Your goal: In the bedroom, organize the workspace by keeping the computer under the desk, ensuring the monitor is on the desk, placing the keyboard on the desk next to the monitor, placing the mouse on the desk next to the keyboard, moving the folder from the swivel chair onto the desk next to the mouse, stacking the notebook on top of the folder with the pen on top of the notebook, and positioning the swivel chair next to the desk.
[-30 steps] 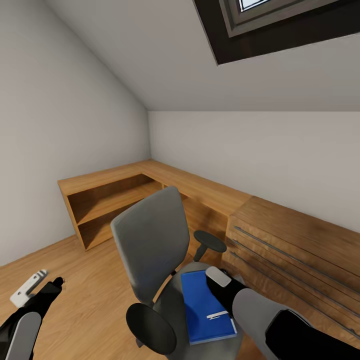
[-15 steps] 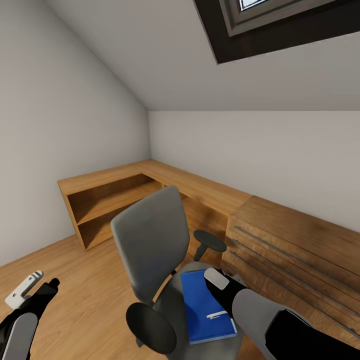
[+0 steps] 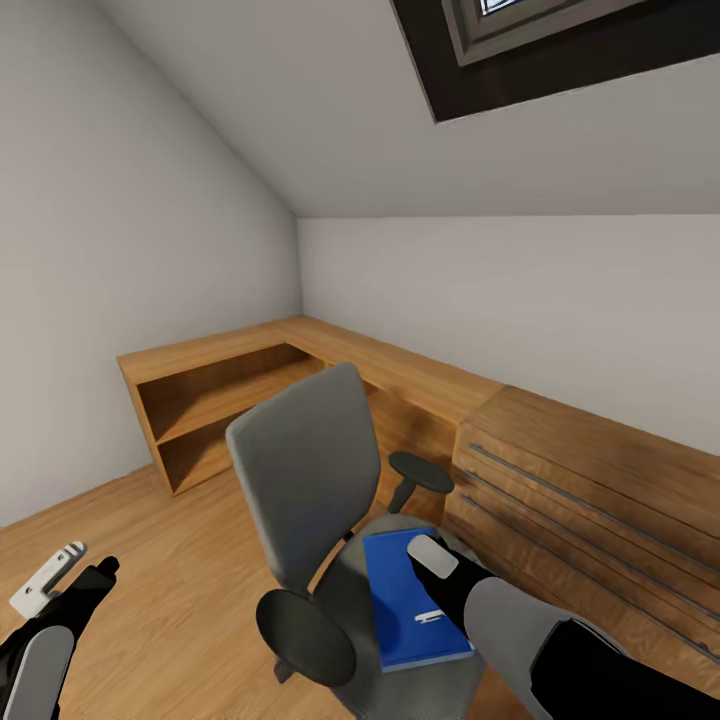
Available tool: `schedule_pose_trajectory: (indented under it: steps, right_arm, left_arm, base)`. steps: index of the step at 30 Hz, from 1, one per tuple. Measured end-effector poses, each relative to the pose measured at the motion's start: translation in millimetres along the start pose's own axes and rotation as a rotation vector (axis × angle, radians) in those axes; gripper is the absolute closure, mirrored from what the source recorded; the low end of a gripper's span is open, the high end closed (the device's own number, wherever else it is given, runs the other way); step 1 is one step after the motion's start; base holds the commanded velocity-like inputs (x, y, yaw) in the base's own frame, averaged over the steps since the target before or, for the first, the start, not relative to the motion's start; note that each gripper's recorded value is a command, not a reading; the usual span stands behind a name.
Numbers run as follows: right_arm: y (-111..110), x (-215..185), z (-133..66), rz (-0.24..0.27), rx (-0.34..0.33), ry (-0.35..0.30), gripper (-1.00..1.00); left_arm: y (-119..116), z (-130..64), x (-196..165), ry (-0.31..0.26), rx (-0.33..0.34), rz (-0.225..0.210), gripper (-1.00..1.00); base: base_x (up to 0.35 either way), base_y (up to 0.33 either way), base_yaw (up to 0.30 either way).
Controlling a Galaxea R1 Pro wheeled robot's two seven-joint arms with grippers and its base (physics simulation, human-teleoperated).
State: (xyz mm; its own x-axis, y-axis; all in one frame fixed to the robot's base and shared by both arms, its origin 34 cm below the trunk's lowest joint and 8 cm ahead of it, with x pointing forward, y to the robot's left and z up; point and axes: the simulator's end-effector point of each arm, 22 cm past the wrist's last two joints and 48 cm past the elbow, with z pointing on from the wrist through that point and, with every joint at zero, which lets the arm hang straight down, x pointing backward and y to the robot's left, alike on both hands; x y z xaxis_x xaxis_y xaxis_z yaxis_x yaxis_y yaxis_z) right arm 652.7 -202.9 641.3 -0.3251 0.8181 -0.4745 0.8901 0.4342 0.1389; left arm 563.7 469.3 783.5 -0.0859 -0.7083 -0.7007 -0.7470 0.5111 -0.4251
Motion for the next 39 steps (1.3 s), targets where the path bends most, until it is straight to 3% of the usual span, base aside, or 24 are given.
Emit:
schedule_pose_trajectory:
  steps: [17, 20, 21, 24, 39]
  right_arm:
    - [5, 0, 0.9, 0.005, -0.022, -0.004, -1.0]
    - [7, 6, 4.1, 0.012, -0.036, 0.022, -1.0]
    - [5, 14, 5.8, 0.012, -0.027, 0.075, -1.0]
    - [4, 17, 7.5, 0.008, -0.026, 0.093, -1.0]
    - [-2, 31, 30.9, 0.009, -0.029, 0.094, -1.0]
  left_arm:
    - [0, 0.9, 1, -0.002, 0.002, -0.002, -1.0]
    - [3, 2.8, 3, -0.002, 0.0, -0.002, -1.0]
    - [7, 3.3, 0, -0.007, -0.008, -0.009, -1.0]
    - [11, 4.5, 0, -0.009, -0.013, -0.015, -1.0]
    - [26, 18.7, 19, -0.009, -0.015, -0.019, -1.0]
  base:
    - [-0.001, 0.082, 0.0]
    - [0.0, 0.0, 0.0]
    - [0.0, 0.0, 0.0]
    - [0.0, 0.0, 0.0]
    - [0.0, 0.0, 0.0]
